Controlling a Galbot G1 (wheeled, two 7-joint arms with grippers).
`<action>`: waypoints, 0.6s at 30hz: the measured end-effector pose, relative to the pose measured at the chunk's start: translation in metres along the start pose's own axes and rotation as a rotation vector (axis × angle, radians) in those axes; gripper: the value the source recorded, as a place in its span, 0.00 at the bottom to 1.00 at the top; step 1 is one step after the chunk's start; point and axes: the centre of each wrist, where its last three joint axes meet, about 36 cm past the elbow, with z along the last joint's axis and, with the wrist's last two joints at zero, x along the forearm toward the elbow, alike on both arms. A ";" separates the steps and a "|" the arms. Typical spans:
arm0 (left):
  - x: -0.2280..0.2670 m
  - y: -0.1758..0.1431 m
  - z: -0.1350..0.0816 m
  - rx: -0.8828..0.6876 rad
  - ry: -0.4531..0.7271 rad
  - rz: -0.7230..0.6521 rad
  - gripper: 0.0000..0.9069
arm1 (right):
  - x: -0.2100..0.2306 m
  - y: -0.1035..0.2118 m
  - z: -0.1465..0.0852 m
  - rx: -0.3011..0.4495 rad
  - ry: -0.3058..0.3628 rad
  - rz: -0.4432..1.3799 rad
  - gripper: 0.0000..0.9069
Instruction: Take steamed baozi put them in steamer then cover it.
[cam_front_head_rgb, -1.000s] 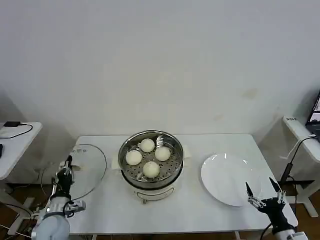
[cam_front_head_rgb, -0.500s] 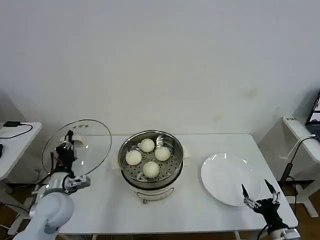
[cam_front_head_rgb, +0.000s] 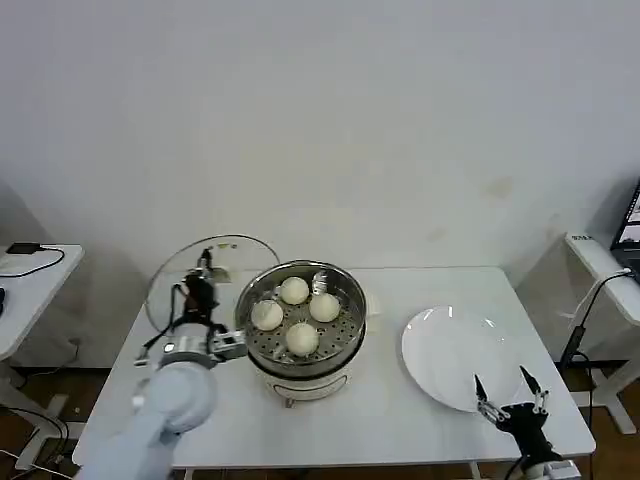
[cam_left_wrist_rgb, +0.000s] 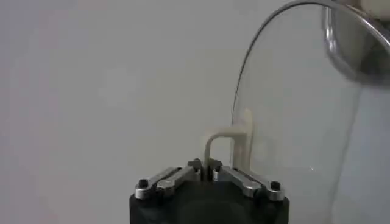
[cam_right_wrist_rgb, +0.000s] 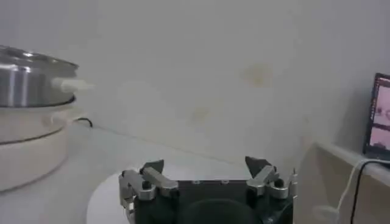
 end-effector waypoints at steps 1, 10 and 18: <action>0.000 -0.001 -0.008 0.001 -0.006 0.004 0.00 | 0.000 0.001 0.001 0.001 0.002 0.000 1.00; 0.002 -0.009 -0.062 0.020 -0.033 0.037 0.00 | -0.003 0.016 0.007 0.005 0.022 0.000 1.00; 0.002 -0.023 -0.102 0.037 -0.043 0.062 0.00 | -0.003 0.021 0.008 0.007 0.027 -0.002 1.00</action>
